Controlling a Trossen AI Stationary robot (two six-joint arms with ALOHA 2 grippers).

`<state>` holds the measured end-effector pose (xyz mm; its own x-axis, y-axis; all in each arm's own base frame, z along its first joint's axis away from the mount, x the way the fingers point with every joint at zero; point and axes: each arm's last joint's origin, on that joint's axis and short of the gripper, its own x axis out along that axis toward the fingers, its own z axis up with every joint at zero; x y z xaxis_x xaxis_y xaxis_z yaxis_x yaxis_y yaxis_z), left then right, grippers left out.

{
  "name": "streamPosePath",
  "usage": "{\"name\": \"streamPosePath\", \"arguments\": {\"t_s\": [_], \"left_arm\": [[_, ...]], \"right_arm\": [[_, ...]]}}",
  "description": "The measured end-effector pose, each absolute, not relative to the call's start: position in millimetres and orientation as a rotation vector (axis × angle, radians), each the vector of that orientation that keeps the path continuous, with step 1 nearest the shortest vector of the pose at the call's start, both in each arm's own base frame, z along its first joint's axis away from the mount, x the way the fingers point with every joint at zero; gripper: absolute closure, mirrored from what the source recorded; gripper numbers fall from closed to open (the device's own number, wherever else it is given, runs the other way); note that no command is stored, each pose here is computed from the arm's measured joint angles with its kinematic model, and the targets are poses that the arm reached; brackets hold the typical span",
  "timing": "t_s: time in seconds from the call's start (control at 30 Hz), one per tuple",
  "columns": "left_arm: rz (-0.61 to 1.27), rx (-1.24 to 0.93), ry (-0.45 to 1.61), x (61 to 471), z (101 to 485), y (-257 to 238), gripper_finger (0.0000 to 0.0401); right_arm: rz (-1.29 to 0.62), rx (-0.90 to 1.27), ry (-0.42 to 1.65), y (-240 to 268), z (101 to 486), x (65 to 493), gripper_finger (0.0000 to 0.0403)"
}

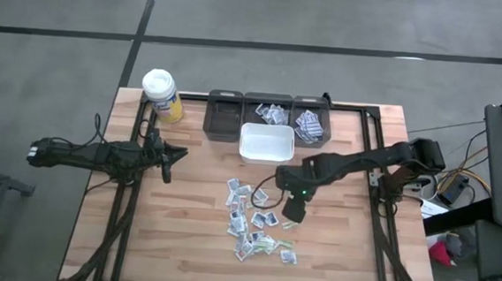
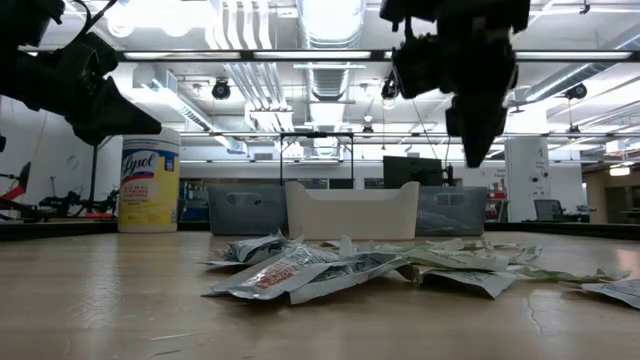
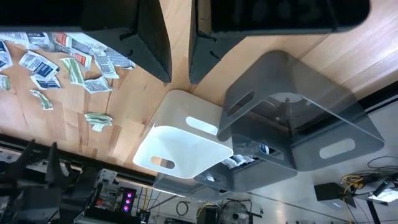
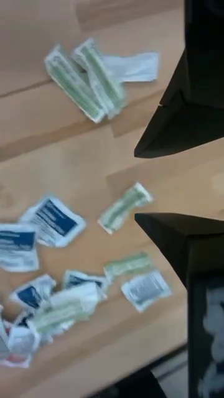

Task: Pick & Place First Aid Supplies
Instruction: Put the alcohol pad into the middle black bin

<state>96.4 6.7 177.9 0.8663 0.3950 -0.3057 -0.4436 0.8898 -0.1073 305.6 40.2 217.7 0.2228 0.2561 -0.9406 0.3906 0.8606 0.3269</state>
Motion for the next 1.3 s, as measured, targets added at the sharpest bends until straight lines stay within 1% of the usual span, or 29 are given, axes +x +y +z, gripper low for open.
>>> {"name": "streamPosePath", "arguments": {"t_s": [0.13,0.23,0.4,0.6,0.9,1.13,1.3], "left_arm": [[0.442,-0.177,0.282,96.4,177.9,6.7,0.0348],[0.442,-0.177,0.282,96.4,177.9,6.7,0.0348],[0.443,-0.184,0.281,96.4,177.8,6.8,0.0348],[0.444,-0.190,0.282,96.3,177.6,6.7,0.0348],[0.444,-0.173,0.297,95.9,176.5,6.8,0.0348],[0.442,-0.161,0.300,95.9,176.5,6.8,0.0348],[0.443,-0.159,0.303,95.8,176.2,6.8,0.0348]], "right_arm": [[-0.064,0.579,1.256,39.3,205.8,311.9,0.0237],[-0.002,0.543,1.163,40.0,199.0,316.9,0.0227],[0.164,0.307,1.076,40.1,189.3,317.7,0.0218],[0.279,0.110,1.056,39.9,187.3,316.3,0.0218],[0.284,0.122,1.040,45.1,195.8,320.3,0.0218],[0.204,0.183,1.134,44.2,203.9,317.7,0.0218],[0.173,0.234,1.143,46.4,205.2,317.7,0.0218]]}}
